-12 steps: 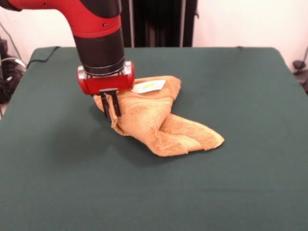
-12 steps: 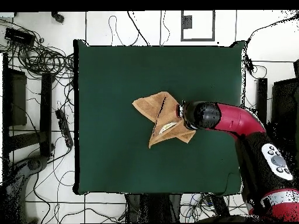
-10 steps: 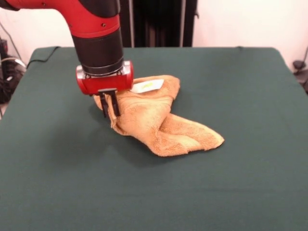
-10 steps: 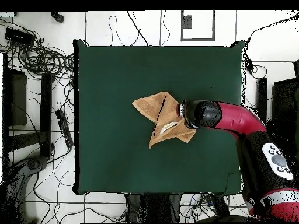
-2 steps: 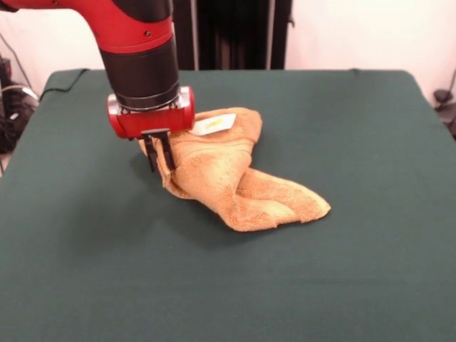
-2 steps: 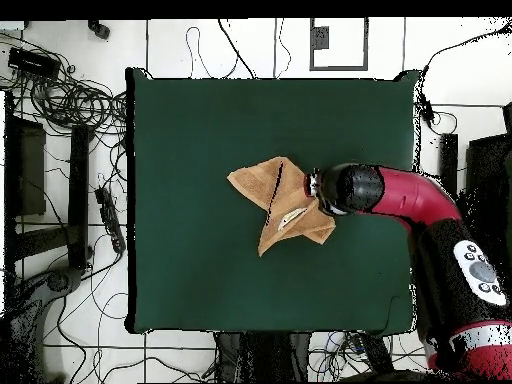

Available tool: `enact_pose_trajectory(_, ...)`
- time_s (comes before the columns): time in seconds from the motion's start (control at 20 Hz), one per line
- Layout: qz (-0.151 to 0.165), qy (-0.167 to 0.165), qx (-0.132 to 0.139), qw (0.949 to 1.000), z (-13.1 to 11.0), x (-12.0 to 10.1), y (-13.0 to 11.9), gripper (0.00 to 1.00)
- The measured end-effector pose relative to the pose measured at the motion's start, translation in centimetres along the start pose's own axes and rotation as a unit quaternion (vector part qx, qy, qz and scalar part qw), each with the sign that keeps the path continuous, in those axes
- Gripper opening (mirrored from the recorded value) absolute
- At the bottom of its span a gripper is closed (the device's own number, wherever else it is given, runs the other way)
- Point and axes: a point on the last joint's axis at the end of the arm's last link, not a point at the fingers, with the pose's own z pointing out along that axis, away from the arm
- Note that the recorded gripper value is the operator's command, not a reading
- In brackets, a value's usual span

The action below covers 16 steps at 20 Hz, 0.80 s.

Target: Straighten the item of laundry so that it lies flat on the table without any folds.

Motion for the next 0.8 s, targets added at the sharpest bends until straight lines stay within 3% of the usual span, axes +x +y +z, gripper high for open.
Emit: enact_pose_trajectory(0.8,0.004,0.022,-0.009,0.9997,-2.3,-2.4,-1.3,0.00)
